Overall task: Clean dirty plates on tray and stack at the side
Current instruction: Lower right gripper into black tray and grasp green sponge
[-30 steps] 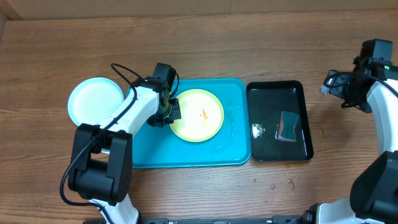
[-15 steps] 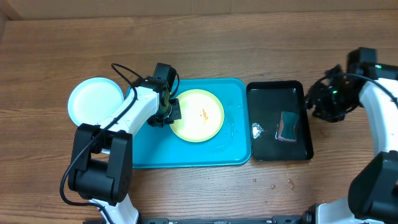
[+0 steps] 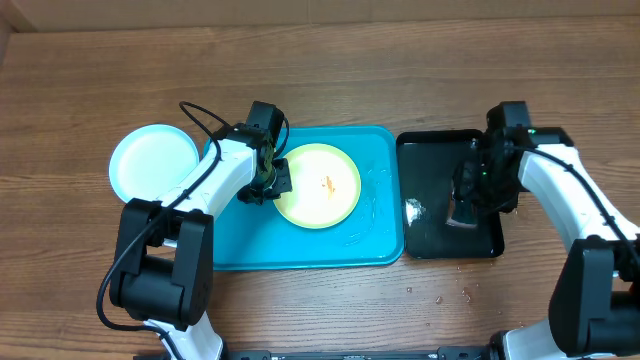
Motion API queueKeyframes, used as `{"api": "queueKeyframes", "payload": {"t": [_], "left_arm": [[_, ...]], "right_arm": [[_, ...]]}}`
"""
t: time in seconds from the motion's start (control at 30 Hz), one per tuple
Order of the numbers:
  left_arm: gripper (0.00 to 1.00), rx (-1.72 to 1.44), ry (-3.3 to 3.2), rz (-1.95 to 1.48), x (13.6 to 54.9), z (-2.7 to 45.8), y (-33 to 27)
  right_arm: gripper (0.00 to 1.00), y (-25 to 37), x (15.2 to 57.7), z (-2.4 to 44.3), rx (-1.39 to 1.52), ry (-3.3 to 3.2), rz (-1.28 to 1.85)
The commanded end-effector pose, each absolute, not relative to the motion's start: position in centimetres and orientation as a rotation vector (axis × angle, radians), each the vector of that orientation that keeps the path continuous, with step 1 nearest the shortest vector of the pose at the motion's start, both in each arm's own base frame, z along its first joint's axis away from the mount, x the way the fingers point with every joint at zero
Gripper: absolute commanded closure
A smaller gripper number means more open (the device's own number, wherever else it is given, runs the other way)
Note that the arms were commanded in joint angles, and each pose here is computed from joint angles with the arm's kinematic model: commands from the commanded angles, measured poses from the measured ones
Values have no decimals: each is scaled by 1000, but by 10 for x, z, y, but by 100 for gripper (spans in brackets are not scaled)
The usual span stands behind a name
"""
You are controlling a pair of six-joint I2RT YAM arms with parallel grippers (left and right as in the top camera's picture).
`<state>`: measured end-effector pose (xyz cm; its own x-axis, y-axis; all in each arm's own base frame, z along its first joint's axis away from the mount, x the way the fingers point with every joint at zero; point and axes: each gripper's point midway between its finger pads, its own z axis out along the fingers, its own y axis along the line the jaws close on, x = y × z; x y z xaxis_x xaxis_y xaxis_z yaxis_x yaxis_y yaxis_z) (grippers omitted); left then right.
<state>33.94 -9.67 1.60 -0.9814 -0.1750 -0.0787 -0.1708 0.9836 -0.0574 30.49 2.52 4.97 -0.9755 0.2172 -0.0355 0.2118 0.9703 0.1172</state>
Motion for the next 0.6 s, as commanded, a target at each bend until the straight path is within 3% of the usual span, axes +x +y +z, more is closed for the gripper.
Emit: {"api": "queueKeyframes", "payload": {"t": [0.0,0.2,0.3,0.5,0.57], "left_arm": [[95,-267,3074,-76,332,9,-101],[94,-267,3074,-77,332,9,-101],[94,-267,3074,-76,332,9,-101],[95,-267,3074,-76,332,9,-101],[95,-267,3074,-77,332,9,-101]], "right_arm": [[39,22,307,43,340,3039,130],[40,22,305,23,335,3013,134],[49,22,306,19,334,2999,137],[50,22,305,18,334,3001,137],[56,22,305,18,334,3002,138]]}}
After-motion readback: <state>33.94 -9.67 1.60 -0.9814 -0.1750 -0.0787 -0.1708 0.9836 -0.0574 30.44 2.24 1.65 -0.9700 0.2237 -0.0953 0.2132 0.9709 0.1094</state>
